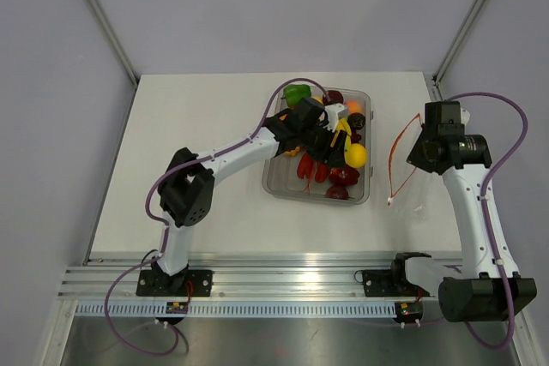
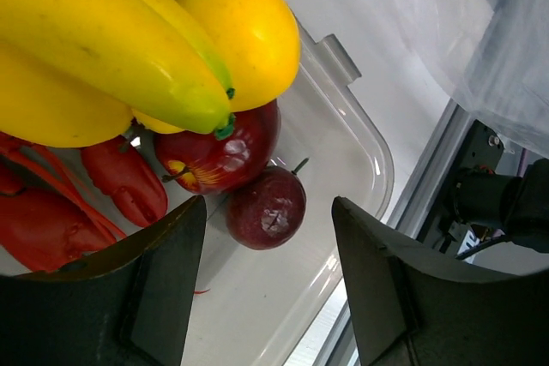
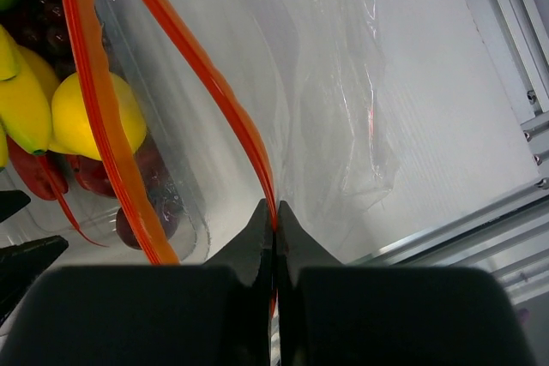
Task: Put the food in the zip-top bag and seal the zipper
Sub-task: Pick up the fake fruit from the bin.
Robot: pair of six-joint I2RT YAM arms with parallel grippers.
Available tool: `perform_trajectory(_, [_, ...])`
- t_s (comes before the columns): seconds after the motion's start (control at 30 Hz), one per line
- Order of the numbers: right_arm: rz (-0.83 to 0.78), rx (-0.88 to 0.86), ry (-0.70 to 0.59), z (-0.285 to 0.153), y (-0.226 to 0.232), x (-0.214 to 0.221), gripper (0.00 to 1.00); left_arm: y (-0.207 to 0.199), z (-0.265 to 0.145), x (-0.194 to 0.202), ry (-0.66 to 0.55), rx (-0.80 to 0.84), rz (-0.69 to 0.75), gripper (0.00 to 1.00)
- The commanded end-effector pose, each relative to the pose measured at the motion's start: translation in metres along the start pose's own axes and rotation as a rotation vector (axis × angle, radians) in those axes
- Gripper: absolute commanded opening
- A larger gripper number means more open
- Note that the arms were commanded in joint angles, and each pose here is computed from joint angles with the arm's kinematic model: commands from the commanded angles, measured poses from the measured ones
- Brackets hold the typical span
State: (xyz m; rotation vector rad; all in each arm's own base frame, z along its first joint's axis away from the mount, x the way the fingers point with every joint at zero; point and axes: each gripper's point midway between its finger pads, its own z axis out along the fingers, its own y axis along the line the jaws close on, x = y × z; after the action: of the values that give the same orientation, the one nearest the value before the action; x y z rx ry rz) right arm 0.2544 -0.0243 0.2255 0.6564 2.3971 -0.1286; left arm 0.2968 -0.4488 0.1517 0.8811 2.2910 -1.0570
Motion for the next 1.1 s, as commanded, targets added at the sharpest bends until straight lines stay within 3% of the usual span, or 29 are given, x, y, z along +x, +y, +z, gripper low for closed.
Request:
perform_trajectory(0.0, [0.008, -0.041, -0.055, -0.008, 0.003, -0.008, 0.00, -0.013, -0.020, -0.048, -0.148, -0.021, 0.075, 0.64])
perform_trajectory(0.07, [0.007, -0.038, -0.052, -0.007, 0.002, -0.006, 0.00, -0.010, -0.007, -0.039, -0.107, -0.026, 0.062, 0.64])
perform_trajectory(0.17, [0.010, -0.041, -0.049, -0.007, 0.002, -0.003, 0.00, -0.004, -0.004, -0.046, -0.137, -0.106, 0.054, 0.64])
perform_trajectory(0.5, [0.027, -0.062, -0.055, -0.006, 0.005, -0.001, 0.00, -0.016, -0.037, -0.110, -0.396, -0.164, 0.106, 0.68])
perform_trajectory(0.73, [0.020, -0.066, -0.036, -0.001, 0.006, 0.004, 0.00, 0.019, -0.019, -0.120, -0.358, -0.323, 0.013, 0.75])
perform_trajectory(1.07, [0.015, -0.078, -0.017, 0.002, 0.009, 0.008, 0.00, 0.059, -0.001, -0.098, -0.303, -0.475, -0.101, 0.68])
